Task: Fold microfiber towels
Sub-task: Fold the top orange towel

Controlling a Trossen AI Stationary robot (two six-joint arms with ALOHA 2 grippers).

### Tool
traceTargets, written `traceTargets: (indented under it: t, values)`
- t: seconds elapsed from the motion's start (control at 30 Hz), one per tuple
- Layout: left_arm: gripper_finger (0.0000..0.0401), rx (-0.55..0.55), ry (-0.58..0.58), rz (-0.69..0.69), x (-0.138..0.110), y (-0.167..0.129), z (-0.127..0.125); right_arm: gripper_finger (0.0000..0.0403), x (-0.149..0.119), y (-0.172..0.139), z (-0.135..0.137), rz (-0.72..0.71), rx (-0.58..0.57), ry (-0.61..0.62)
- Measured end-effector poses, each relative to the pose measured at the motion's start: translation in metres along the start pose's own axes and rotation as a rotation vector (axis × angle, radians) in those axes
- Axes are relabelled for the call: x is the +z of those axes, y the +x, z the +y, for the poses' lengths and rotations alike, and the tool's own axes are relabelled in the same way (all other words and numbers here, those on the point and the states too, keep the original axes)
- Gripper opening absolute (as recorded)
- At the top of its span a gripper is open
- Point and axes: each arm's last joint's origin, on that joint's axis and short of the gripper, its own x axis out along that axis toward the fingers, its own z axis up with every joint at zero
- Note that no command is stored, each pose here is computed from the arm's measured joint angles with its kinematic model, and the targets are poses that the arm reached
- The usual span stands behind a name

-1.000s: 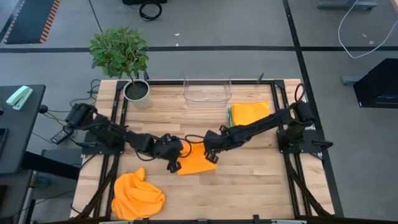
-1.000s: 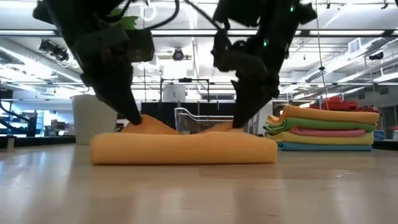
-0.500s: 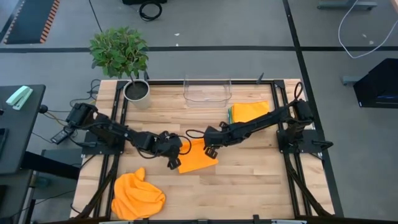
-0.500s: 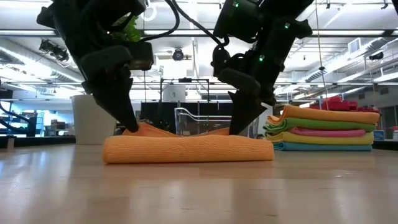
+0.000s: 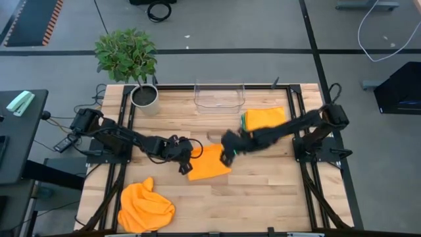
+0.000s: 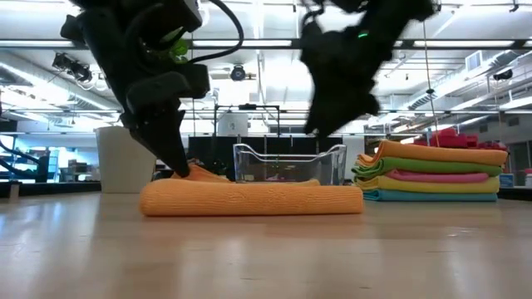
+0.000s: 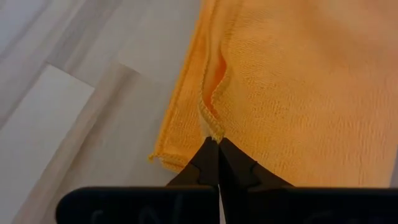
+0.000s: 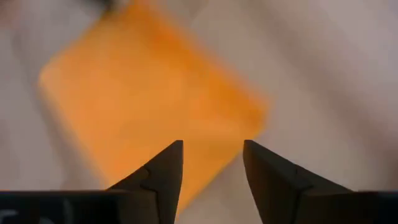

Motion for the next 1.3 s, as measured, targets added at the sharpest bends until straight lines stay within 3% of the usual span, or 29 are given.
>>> traceTargets:
  t: [0.1,0.27,0.47,0.67,0.73,0.87,1.0,1.1,1.3]
  values:
    - [0.0004,0.009,-0.020,0.000,0.002,0.001,0.003,0.0145,-0.033,0.006,0.013,0.021,0.073,0.013]
    - [0.0038,0.021,-0.111,-0.001,0.005,0.002,0.008,0.0018,-0.065,0.012,0.024,-0.002,0.194,0.061]
    - [0.0082,0.041,-0.166,-0.004,0.010,0.004,0.017,0.0005,-0.076,0.019,0.019,0.007,0.187,0.090]
    - [0.0084,0.013,-0.197,-0.055,0.019,-0.008,0.020,0.0003,-0.073,0.018,0.025,-0.027,0.249,0.080]
    - [0.0074,-0.023,-0.149,-0.091,0.022,-0.010,0.015,0.0002,-0.072,0.019,0.023,-0.026,0.239,0.078]
    - [0.0047,-0.079,0.008,-0.031,0.013,0.005,0.004,0.0002,-0.074,0.026,0.022,-0.018,0.227,0.082]
    - [0.0035,-0.153,0.224,-0.029,0.013,0.015,-0.002,0.0001,-0.077,0.035,0.026,-0.013,0.245,0.079]
    - [0.0051,-0.142,0.364,-0.037,0.012,0.020,-0.002,0.0001,-0.079,0.037,0.025,0.001,0.244,0.073]
    - [0.0126,-0.099,0.449,-0.095,0.018,0.028,0.002,0.0001,-0.079,0.037,0.025,-0.003,0.243,0.076]
